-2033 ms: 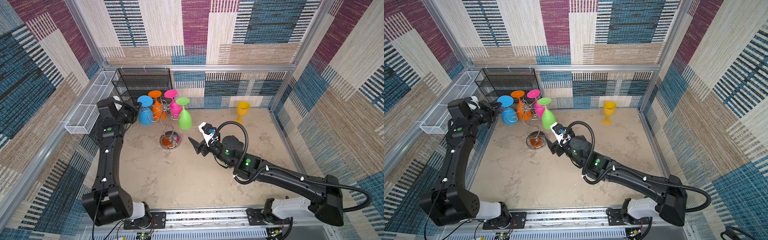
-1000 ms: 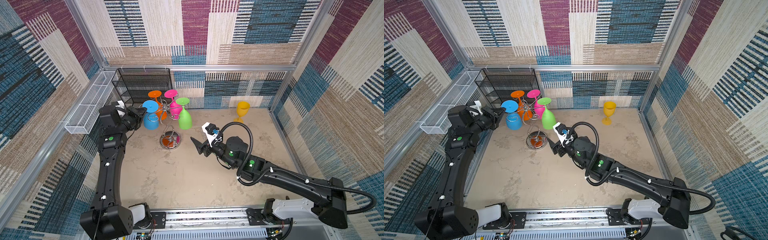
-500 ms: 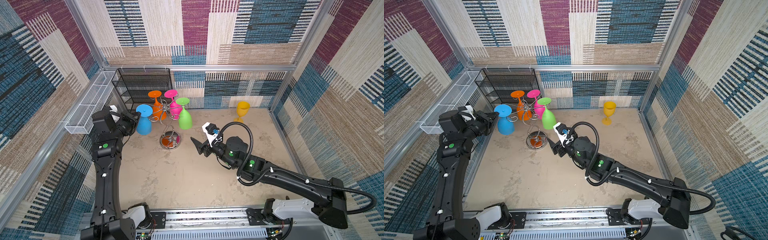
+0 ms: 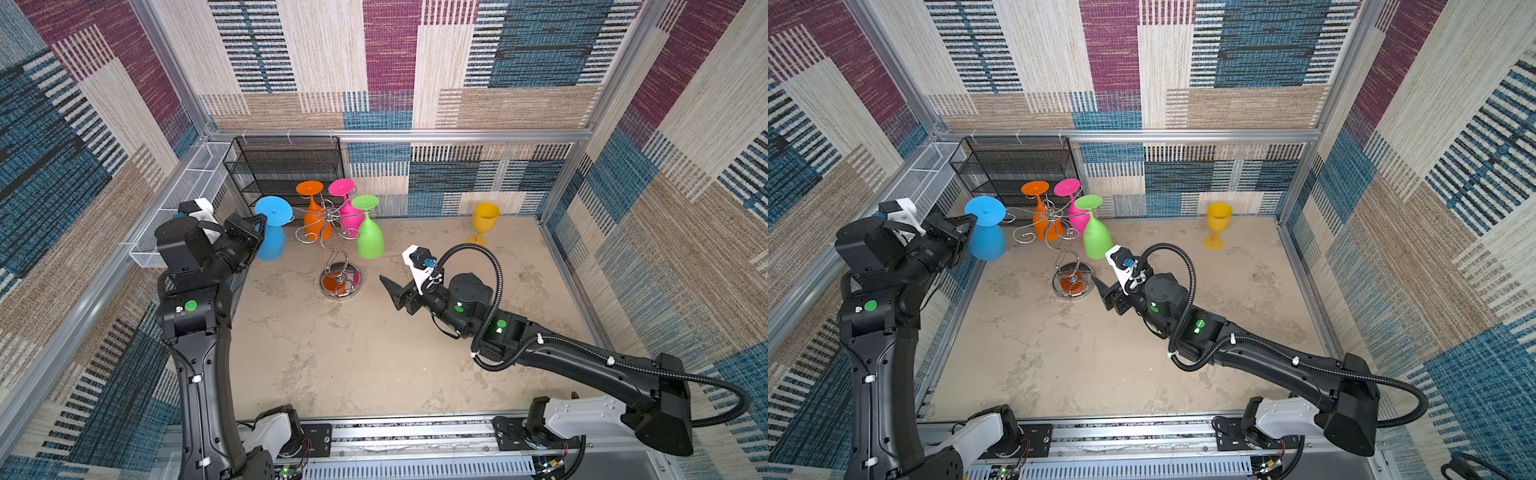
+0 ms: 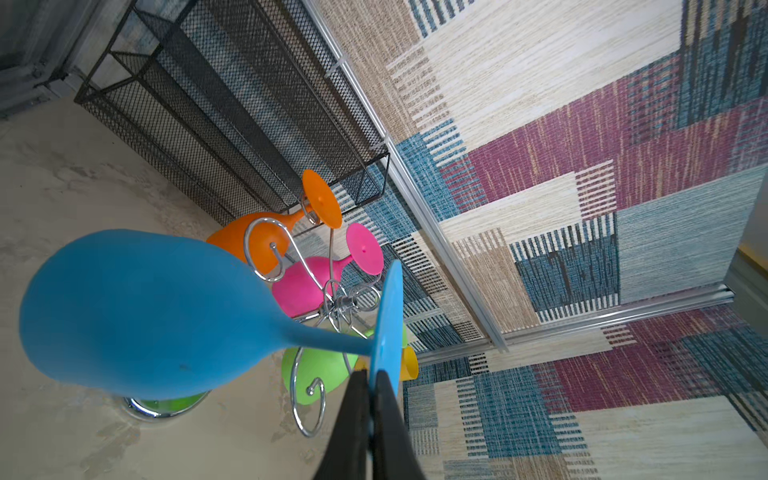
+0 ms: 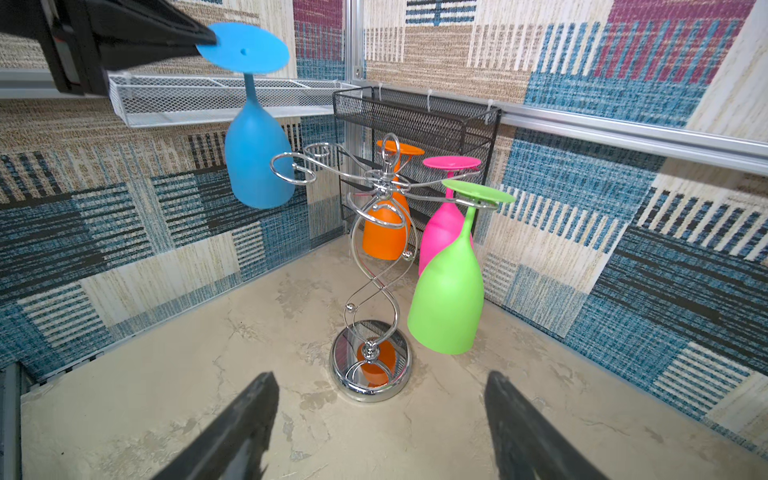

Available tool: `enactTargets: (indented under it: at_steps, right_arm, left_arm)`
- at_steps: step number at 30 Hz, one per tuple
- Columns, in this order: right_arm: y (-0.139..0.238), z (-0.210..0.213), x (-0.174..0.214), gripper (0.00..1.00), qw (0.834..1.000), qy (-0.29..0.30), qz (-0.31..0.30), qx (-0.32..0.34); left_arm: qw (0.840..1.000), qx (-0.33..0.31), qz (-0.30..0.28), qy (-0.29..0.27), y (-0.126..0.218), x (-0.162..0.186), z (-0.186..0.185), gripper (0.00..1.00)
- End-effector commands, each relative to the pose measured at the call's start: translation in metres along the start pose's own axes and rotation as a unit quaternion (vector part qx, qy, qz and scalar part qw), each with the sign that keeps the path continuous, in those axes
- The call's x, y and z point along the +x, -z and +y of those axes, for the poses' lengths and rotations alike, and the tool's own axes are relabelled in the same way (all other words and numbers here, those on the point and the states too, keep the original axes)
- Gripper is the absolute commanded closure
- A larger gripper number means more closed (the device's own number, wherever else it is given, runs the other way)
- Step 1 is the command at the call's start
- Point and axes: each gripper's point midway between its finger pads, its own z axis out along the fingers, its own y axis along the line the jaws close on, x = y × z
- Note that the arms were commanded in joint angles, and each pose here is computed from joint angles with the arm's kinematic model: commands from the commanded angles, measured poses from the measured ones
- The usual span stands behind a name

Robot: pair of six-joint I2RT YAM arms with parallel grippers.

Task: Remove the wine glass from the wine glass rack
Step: 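Lift the blue glass off the rack hook with the left gripper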

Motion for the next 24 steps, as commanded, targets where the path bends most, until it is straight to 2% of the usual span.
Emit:
enactTargets:
  at_steps: [1,12,17,24]
  right_arm:
    - [-0.001,-0.001,0.008,0.2,1.0,-0.01,0.011,0.007]
    - [0.004,-0.011,0.004,0.2,0.999,-0.04,0.008,0.03]
    - [0.011,-0.022,-0.002,0.2,0.997,-0.067,0.004,0.047]
    - [0.034,-0.08,-0.005,0.2,0.981,-0.153,-0.012,0.119]
  left_arm:
    - [0.999,-0.001,-0.011,-0.033,0.005,-0.008,-0.009,1.0]
    - [0.995,0.061,-0.009,-0.082,-0.002,-0.019,-0.07,1.0]
    - [0.987,0.108,0.025,-0.118,-0.019,0.001,-0.112,1.0]
    - [0.963,0.192,0.062,-0.18,-0.032,0.043,-0.172,1.0]
